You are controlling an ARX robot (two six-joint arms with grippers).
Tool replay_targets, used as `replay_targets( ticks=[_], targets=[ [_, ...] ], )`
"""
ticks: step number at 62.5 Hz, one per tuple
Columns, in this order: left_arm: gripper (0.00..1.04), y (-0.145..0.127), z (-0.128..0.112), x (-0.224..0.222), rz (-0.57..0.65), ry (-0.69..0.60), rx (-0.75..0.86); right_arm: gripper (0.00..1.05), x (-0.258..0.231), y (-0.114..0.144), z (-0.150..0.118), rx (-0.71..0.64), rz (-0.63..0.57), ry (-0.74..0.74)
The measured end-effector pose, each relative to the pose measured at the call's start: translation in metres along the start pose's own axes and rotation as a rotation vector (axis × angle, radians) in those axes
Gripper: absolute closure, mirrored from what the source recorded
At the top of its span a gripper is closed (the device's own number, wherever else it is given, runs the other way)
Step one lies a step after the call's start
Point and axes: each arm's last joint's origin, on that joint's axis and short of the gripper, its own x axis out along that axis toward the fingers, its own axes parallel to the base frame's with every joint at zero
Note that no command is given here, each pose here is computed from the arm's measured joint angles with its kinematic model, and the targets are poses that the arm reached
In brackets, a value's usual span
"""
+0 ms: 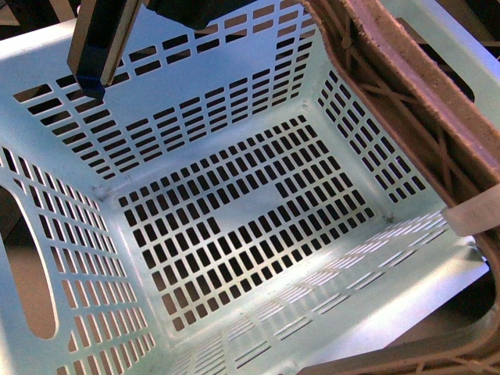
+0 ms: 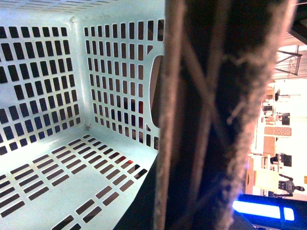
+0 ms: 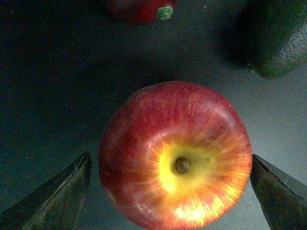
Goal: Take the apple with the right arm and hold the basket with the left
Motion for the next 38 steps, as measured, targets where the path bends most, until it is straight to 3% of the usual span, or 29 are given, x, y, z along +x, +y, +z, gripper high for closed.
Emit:
replay_targets(
  ticks=[8,30,38],
  targets=[
    [0.99,0.000,0.000,0.000,-0.001,0.001,0.000,0.25,0.000,-0.002,0.001,-0.014,-0.001,-0.003],
    [0.99,0.000,0.000,0.000,0.000,0.000,0.000,0.28,-0.032,-0.021,0.008,-0.076,0.042,-0.024],
    [0.99,0.000,0.000,0.000,-0.001,0.002,0.000,0.30,-0.074,-0.024,0.018,-0.093,0.135,-0.071]
  ],
)
